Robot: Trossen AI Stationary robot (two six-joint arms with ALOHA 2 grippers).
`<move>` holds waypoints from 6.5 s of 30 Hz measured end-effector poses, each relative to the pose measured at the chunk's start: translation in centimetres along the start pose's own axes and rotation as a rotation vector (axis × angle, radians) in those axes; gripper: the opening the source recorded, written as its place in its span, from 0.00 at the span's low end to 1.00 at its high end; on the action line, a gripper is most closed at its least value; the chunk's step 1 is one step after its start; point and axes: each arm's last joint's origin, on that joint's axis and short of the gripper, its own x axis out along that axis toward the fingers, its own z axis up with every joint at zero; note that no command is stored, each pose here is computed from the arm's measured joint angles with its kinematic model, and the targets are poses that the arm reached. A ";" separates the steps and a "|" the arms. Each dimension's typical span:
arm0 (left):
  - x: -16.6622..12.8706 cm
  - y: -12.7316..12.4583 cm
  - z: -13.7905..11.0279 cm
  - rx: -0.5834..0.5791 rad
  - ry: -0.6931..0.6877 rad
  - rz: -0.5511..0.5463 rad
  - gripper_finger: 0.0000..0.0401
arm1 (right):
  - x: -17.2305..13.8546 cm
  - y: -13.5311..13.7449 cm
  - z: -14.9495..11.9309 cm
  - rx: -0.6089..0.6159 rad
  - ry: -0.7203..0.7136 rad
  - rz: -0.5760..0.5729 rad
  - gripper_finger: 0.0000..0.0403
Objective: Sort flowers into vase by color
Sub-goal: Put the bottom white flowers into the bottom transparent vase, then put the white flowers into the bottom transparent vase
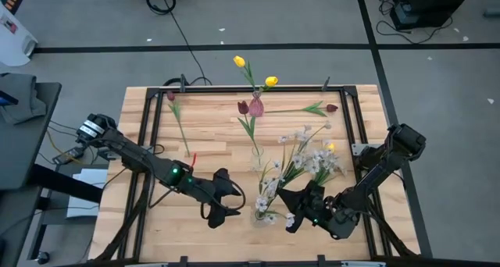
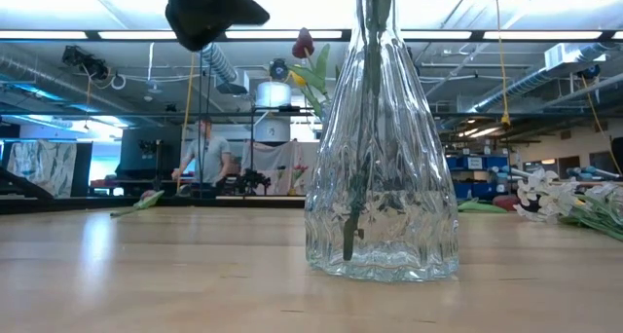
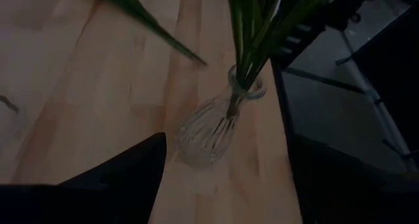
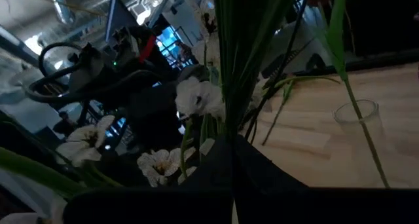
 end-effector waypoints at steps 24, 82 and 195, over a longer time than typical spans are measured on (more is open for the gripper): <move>6.4 0.2 -1.6 -0.014 -0.126 -0.017 0.81 | 0.6 -0.1 -0.6 -0.338 0.097 0.122 0.01; 7.9 -0.6 -3.0 -0.089 -0.128 -0.062 0.81 | -0.5 -1.1 -5.8 -0.500 0.216 0.240 0.58; -7.8 6.6 0.4 -0.887 0.228 0.382 0.81 | 4.7 -18.1 1.1 0.729 0.928 -1.294 0.60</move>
